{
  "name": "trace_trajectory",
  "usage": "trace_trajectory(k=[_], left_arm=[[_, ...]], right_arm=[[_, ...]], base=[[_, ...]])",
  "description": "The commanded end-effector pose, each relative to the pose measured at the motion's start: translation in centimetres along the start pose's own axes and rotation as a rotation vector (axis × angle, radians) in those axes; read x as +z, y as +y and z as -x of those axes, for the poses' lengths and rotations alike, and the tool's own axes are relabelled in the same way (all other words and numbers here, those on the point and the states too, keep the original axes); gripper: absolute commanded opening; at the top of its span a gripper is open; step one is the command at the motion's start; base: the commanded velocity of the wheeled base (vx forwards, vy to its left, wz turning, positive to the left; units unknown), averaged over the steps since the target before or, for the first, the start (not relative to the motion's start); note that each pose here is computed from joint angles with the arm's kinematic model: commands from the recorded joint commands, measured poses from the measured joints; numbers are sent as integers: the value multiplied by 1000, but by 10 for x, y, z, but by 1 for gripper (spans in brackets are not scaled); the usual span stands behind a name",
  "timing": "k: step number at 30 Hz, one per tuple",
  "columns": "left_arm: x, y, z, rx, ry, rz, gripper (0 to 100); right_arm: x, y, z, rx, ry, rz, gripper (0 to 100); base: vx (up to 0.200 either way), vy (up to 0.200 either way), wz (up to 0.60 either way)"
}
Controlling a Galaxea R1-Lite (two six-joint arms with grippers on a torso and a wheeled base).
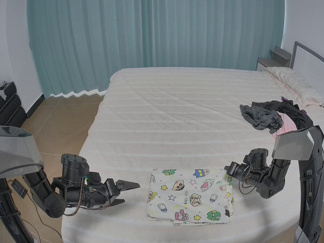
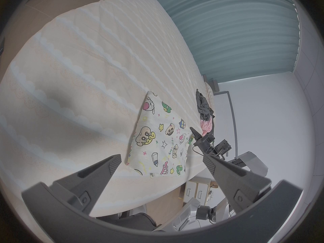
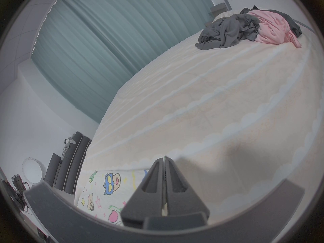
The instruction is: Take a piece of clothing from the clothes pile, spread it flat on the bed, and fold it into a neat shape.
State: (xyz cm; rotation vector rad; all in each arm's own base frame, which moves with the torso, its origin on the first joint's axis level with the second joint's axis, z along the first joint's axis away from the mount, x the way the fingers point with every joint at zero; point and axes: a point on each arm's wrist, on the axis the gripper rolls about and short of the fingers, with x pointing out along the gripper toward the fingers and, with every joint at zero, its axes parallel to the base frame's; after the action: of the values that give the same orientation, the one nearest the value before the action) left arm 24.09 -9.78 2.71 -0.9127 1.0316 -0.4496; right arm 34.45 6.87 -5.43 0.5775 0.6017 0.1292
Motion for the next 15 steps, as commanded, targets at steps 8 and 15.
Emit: trace_trajectory(k=[8,15], left_arm=[[0,1,-1,-4,-3,-2,100],[0,1,-1,-4,-3,-2,100]], right_arm=[[1,-10,-6,-19,-8,-24,0],[3,-12,-6,-24,-12,-28,0]], base=[[0,0,0],[0,0,0]])
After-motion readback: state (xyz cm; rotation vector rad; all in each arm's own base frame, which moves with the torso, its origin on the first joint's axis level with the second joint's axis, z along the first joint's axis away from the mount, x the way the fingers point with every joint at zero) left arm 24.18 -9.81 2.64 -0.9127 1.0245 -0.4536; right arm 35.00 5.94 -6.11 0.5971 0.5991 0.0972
